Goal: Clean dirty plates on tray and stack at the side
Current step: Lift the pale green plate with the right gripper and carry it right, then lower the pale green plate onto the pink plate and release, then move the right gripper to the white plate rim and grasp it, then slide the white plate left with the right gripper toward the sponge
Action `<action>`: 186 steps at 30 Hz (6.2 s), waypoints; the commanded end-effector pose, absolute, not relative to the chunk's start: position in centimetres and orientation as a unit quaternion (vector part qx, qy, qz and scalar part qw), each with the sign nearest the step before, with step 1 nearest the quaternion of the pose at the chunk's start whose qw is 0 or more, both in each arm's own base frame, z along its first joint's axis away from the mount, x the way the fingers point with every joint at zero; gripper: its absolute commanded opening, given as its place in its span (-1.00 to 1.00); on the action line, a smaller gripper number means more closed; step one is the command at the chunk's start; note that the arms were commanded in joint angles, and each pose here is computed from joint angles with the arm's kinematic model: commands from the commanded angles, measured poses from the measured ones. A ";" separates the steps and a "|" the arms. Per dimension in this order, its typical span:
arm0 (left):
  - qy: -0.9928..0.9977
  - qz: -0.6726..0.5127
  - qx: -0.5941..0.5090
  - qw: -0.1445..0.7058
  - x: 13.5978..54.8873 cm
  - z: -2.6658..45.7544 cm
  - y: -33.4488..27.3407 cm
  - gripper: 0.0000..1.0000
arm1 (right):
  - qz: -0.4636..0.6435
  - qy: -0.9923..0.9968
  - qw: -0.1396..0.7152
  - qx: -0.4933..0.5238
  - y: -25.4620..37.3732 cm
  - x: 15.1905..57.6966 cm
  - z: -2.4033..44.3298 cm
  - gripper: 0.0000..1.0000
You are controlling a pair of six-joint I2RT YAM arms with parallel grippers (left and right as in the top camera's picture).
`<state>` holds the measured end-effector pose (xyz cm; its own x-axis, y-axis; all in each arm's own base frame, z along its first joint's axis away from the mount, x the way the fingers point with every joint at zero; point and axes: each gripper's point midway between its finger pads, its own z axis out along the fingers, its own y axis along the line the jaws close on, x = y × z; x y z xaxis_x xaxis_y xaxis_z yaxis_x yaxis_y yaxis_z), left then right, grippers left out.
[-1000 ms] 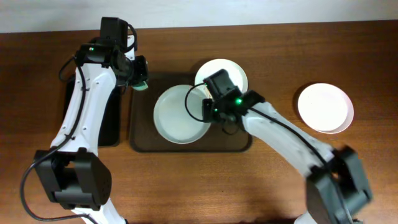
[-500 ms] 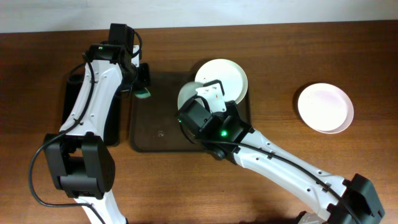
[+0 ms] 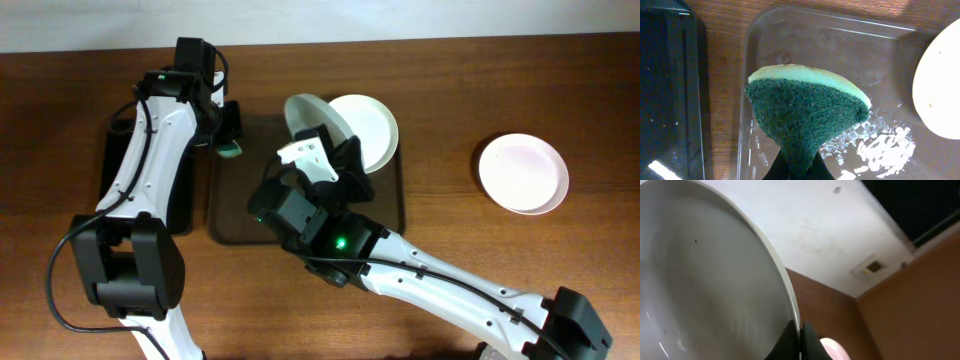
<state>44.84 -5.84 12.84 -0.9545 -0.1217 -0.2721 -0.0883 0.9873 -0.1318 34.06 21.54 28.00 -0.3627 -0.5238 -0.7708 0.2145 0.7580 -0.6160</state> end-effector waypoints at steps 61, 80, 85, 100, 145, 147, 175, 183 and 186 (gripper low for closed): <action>0.987 -0.061 -0.051 0.141 45.1 12.3 -5.3 -0.99 | 0.085 0.939 0.125 0.310 -12.2 38.6 10.7 0.31; 0.987 -0.062 -0.048 0.139 45.0 12.3 -5.6 -0.99 | 0.111 0.968 0.100 0.201 12.1 45.0 3.2 -0.81; 0.987 -0.062 -0.048 0.139 45.0 12.3 -5.5 -0.99 | 0.080 0.972 0.084 0.204 11.3 44.2 1.8 -0.83; 0.987 -0.062 -0.048 0.140 45.1 12.3 -5.6 -0.99 | 0.096 0.994 -0.051 0.011 20.9 34.5 1.6 -0.55; 0.987 -0.062 -0.048 0.141 45.1 12.3 -5.6 -0.99 | 0.087 0.993 -0.008 0.077 15.5 41.2 0.4 -0.39; 0.987 -0.062 -0.048 0.141 45.1 12.3 -5.6 -0.99 | 0.087 0.993 -0.009 0.073 16.1 40.6 -0.7 -0.39; 0.989 -0.060 -0.046 0.126 44.4 11.4 -5.7 -0.99 | 0.145 0.986 0.069 0.051 19.6 43.8 -0.7 -0.51; 0.994 -0.062 0.006 0.094 43.6 8.7 -10.5 -0.99 | 0.144 0.986 0.070 0.038 19.7 43.7 -0.7 -0.92; 0.992 -0.065 0.021 0.105 44.0 8.6 -11.9 -0.99 | 0.145 0.986 0.068 0.045 19.7 43.7 -0.7 -0.92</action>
<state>43.75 -10.70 9.14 -0.9793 -0.0119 -0.2021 0.0122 0.9930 -0.1174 44.39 20.22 0.75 -0.9823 0.1080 -0.1529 0.0541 0.9458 0.3203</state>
